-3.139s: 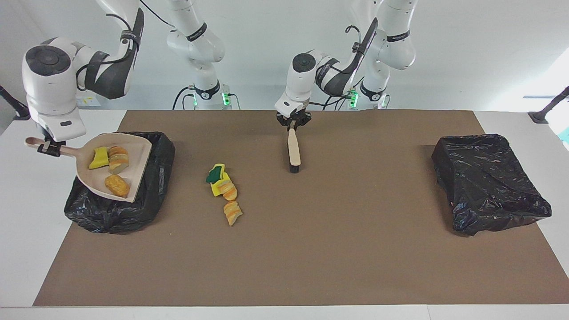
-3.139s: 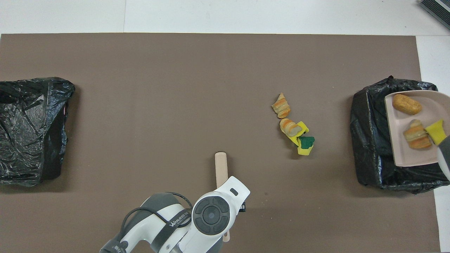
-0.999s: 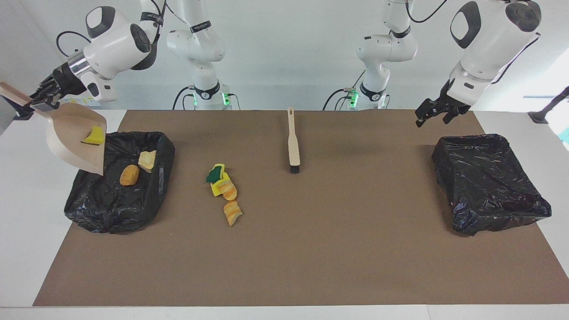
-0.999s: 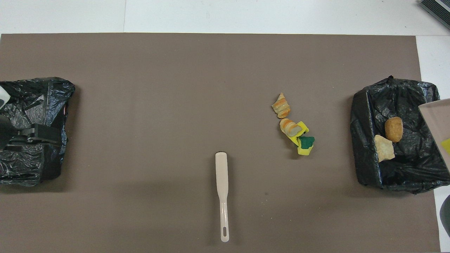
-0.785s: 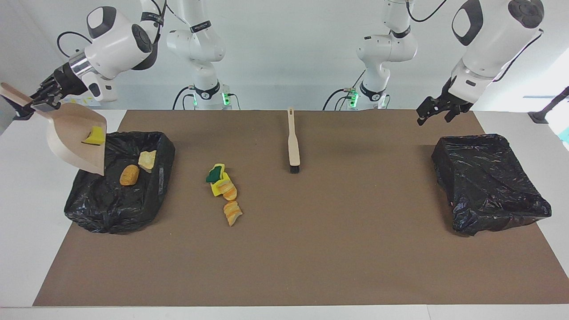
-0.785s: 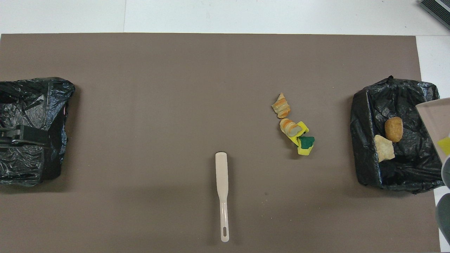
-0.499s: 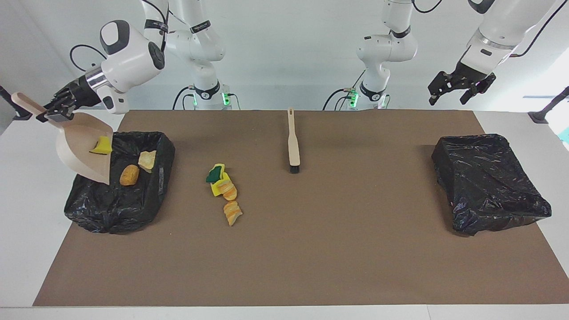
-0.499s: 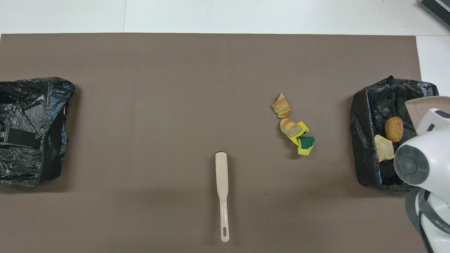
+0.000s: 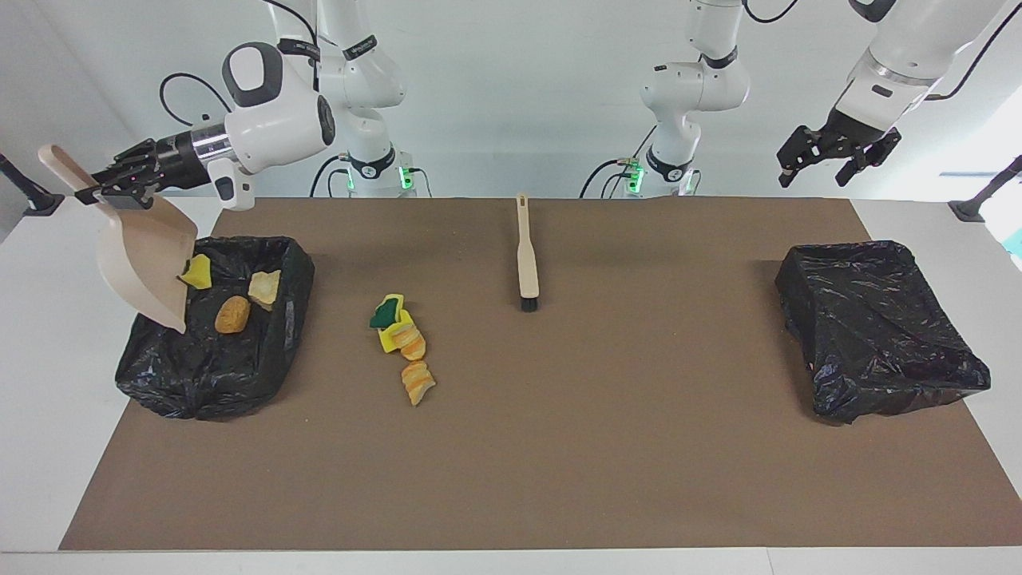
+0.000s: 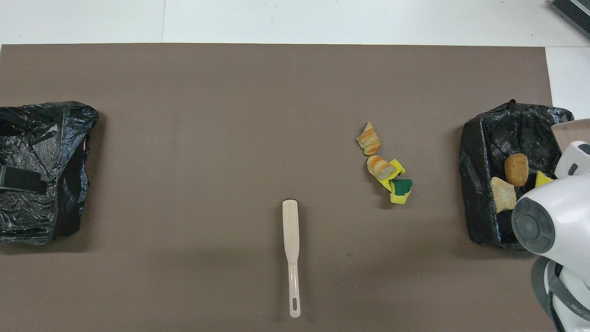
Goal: Sweep and dump trash in bin
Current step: 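Tilt the dustpan over the black bag with the right gripper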
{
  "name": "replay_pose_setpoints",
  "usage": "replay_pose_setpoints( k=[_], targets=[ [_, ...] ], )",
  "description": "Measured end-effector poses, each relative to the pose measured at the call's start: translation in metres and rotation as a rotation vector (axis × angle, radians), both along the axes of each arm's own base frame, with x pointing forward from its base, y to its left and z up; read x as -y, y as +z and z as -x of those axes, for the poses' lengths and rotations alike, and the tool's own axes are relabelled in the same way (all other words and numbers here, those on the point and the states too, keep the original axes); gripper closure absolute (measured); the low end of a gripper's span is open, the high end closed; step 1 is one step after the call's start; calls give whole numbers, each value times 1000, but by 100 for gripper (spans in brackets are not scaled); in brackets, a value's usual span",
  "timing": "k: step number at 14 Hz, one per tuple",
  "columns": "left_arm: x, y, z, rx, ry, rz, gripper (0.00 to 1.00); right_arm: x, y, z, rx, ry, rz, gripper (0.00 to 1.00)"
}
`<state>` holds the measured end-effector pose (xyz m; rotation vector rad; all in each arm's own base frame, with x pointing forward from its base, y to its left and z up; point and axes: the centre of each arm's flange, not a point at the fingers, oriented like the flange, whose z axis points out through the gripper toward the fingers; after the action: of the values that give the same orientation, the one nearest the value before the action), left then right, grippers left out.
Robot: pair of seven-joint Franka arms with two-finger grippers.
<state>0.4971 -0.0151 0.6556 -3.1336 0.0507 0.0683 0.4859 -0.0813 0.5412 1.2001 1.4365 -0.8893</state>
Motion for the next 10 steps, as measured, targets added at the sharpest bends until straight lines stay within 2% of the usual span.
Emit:
replay_pose_setpoints(
  k=[4, 10],
  targets=[
    [-1, 0, 0, 0, 2, -1, 0, -4, 6, -1, -25, -66, -234, 69],
    [0, -1, 0, -1, 5, -8, 0, -8, 3, -19, -36, -168, -659, 69]
  ],
)
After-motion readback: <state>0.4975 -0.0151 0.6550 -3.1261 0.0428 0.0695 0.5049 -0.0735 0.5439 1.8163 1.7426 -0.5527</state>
